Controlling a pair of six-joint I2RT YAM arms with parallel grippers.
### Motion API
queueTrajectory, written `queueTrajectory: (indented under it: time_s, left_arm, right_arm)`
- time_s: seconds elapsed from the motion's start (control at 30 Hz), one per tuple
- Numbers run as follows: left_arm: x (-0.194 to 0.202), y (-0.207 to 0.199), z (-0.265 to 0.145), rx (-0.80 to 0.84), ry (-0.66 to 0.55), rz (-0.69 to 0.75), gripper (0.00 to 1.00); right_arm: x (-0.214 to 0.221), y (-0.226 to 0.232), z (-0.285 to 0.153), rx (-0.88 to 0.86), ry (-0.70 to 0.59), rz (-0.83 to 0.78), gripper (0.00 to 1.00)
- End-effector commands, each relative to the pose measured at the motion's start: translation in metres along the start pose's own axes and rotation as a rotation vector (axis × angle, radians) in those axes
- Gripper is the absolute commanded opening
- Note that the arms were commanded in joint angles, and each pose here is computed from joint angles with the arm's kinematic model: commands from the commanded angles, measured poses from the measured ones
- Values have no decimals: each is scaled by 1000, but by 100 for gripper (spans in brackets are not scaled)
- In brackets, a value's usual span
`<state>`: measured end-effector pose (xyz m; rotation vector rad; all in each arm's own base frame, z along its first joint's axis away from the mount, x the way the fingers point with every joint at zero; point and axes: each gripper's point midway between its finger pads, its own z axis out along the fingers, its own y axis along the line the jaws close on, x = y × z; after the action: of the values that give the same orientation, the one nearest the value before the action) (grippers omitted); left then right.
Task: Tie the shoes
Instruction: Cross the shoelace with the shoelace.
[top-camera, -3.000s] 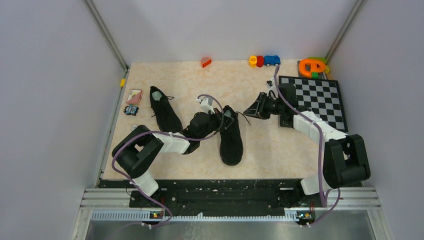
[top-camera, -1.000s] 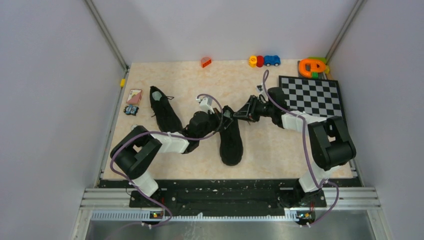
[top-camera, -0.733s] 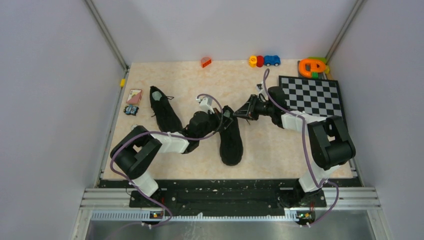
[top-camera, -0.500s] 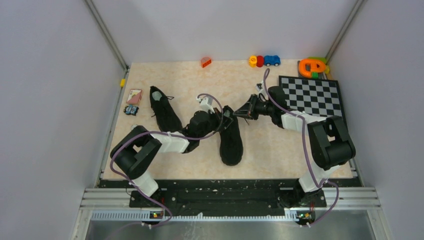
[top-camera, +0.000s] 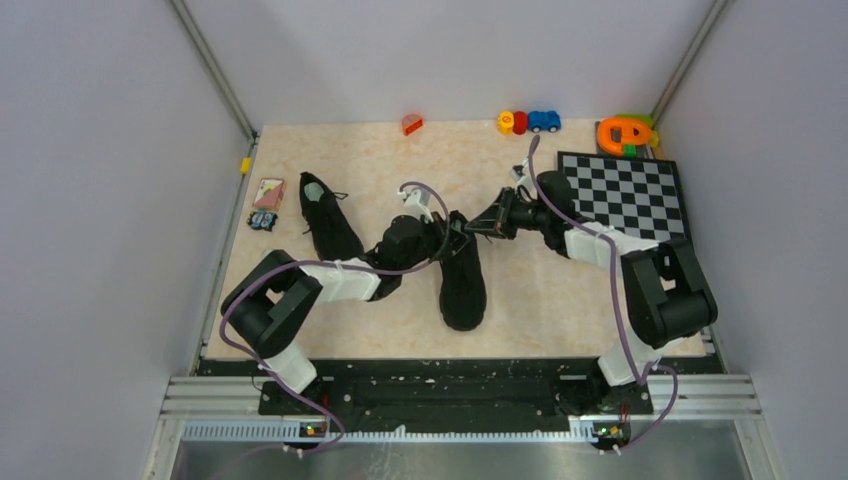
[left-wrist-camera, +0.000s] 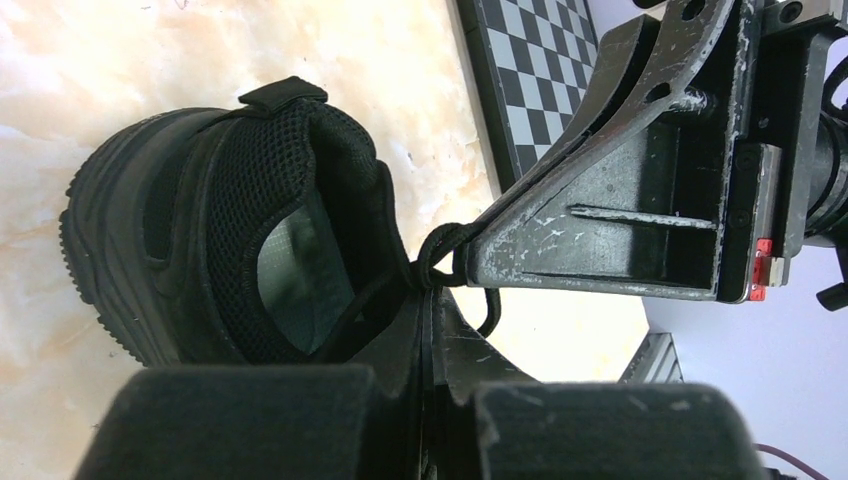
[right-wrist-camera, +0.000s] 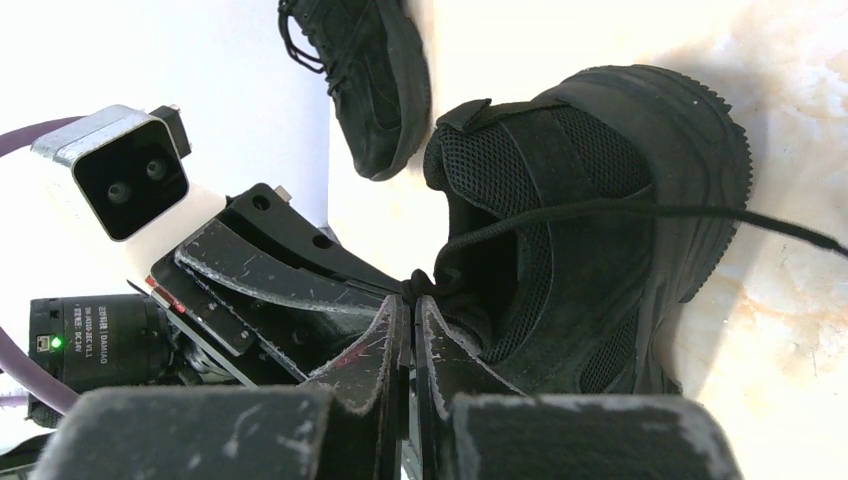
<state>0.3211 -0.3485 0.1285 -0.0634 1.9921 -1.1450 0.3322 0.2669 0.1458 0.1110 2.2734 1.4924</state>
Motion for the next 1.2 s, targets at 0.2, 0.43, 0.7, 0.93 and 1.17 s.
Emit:
queueTrajectory:
  time_s: [0.2, 0.43, 0.7, 0.93, 1.17]
  left_arm:
    - [-12, -23, 7, 62, -14, -28, 0]
    - [-11, -31, 9, 87, -8, -141, 0]
    - [-1, -33, 12, 119, 23, -263, 0]
    - [5, -21, 17, 100, 28, -259, 0]
    - [11, -12, 19, 93, 50, -265, 0]
  right_arm:
    - [-9, 31, -6, -37, -43, -70, 0]
    - [-9, 31, -7, -48, -65, -55, 0]
    - [-7, 27, -9, -27, -71, -62, 0]
    - [-10, 14, -13, 70, -79, -108, 10]
    - [-21, 6, -13, 139, -81, -161, 26]
